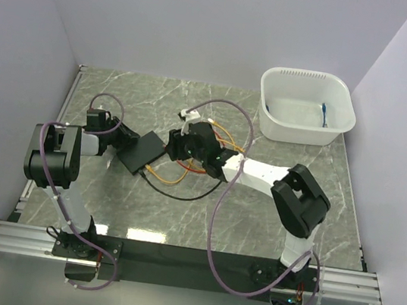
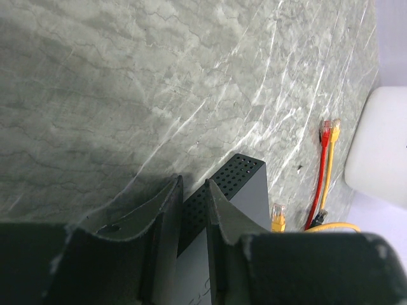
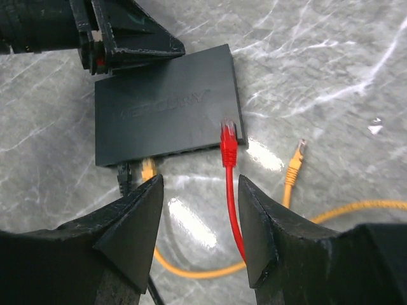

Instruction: Insert the plug into the switch port

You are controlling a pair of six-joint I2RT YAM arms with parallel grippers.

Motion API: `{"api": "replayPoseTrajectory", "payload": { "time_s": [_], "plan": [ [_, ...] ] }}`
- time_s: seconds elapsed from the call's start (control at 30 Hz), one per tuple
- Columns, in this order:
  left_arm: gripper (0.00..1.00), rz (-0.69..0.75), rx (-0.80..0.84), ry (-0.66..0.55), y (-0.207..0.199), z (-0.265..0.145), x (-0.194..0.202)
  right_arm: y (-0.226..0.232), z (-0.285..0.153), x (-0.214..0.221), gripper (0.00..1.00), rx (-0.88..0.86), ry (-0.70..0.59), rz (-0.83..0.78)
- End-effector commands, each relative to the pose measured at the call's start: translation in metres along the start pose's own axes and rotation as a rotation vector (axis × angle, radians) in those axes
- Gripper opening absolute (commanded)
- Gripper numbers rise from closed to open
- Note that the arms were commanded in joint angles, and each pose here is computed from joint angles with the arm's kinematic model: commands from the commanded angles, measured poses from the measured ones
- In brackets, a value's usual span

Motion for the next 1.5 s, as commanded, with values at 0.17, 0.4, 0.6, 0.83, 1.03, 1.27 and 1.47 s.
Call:
{"api": "replayPoseTrajectory", "payload": {
  "time_s": [0.17,0.4,0.6,0.83,1.03,1.27,1.47],
  "plan": [
    [0.28,0.018,-0.01,-0.03,0.0,-0.003,-0.004,-0.015,0.036,-0.004,0.54,0.013,0.096,0.093],
    [0.28,0.021,-0.016,-0.03,0.0,-0.003,-0.003,-0.026,0.047,0.004,0.51,-0.006,0.136,0.129],
    [0.28,0.024,-0.015,-0.031,-0.001,-0.003,-0.003,-0.027,0.05,0.007,0.5,-0.011,0.148,0.134],
    [0.27,0.024,-0.017,-0.03,-0.001,-0.003,-0.002,-0.025,0.052,0.01,0.48,-0.03,0.157,0.144],
    [0.28,0.025,-0.017,-0.032,-0.001,-0.003,-0.002,-0.026,0.054,0.012,0.45,-0.036,0.171,0.149],
    [0.28,0.024,-0.022,-0.031,-0.001,-0.003,-0.002,-0.023,0.055,0.017,0.42,-0.04,0.19,0.142],
    [0.27,0.024,-0.022,-0.031,-0.001,-0.003,-0.002,-0.023,0.058,0.02,0.27,-0.031,0.203,0.14]
  ]
}}
Point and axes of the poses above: each gripper's point midway between its finger pads, its own z axis out along the fingers, its own y axis along the line the jaws close on, x = y × z, the point moved 9 cm from there along -z, back along the fingers, and after that the axes turned 3 degrees about z, right-handed, at the moved point
